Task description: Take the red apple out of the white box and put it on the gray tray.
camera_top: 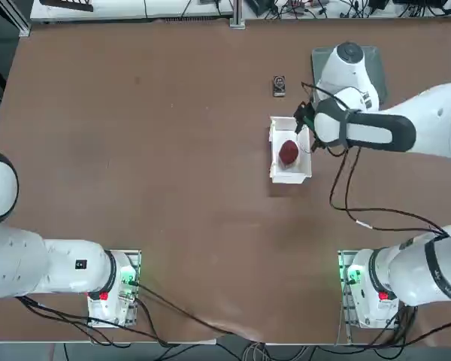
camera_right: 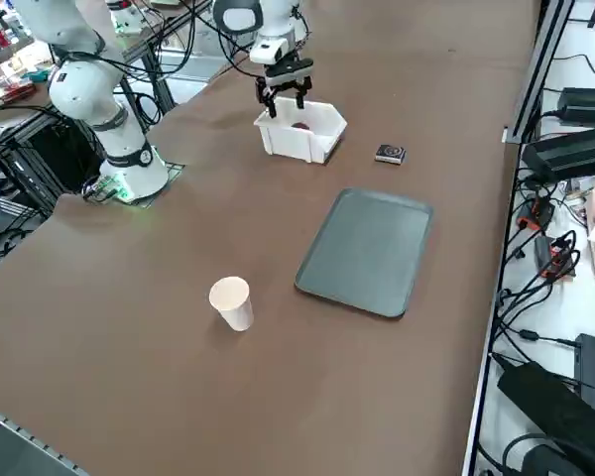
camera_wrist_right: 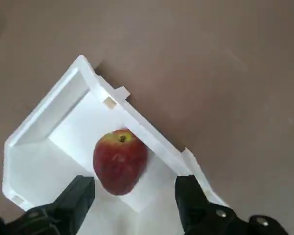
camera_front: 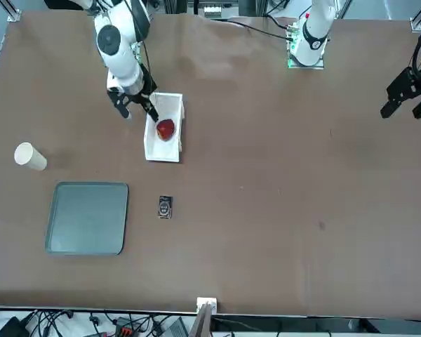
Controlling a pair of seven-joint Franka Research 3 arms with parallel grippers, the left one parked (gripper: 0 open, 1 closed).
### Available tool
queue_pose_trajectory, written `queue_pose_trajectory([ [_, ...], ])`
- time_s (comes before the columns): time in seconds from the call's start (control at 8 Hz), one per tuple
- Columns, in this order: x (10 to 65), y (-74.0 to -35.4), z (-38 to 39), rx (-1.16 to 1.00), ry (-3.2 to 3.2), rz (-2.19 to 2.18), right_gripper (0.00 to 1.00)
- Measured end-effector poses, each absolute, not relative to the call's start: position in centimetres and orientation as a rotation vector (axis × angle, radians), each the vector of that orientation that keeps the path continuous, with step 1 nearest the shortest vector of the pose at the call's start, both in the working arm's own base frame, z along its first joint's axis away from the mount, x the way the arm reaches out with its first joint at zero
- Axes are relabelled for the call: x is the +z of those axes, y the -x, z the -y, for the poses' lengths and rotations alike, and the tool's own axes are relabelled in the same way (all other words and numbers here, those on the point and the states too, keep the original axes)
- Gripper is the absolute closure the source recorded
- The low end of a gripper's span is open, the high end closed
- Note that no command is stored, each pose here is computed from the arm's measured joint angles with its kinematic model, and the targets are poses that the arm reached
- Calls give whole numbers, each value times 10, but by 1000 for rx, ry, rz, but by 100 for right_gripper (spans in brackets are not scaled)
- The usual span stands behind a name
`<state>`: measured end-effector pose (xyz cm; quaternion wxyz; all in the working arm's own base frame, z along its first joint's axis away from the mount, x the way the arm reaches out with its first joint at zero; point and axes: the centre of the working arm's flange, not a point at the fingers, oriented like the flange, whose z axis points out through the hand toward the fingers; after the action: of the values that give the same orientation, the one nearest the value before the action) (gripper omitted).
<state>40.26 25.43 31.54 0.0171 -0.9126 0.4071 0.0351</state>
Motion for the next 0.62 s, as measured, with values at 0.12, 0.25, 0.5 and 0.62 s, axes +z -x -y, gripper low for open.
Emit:
queue_pose_trajectory([
  [0.12,310,-409,-262,124,2830,-1283,0],
  [0.25,306,-412,-273,134,2826,-1291,0],
  [0.5,298,-418,-297,154,2820,-1304,0],
  [0.62,290,-417,-306,170,2828,-1306,0],
])
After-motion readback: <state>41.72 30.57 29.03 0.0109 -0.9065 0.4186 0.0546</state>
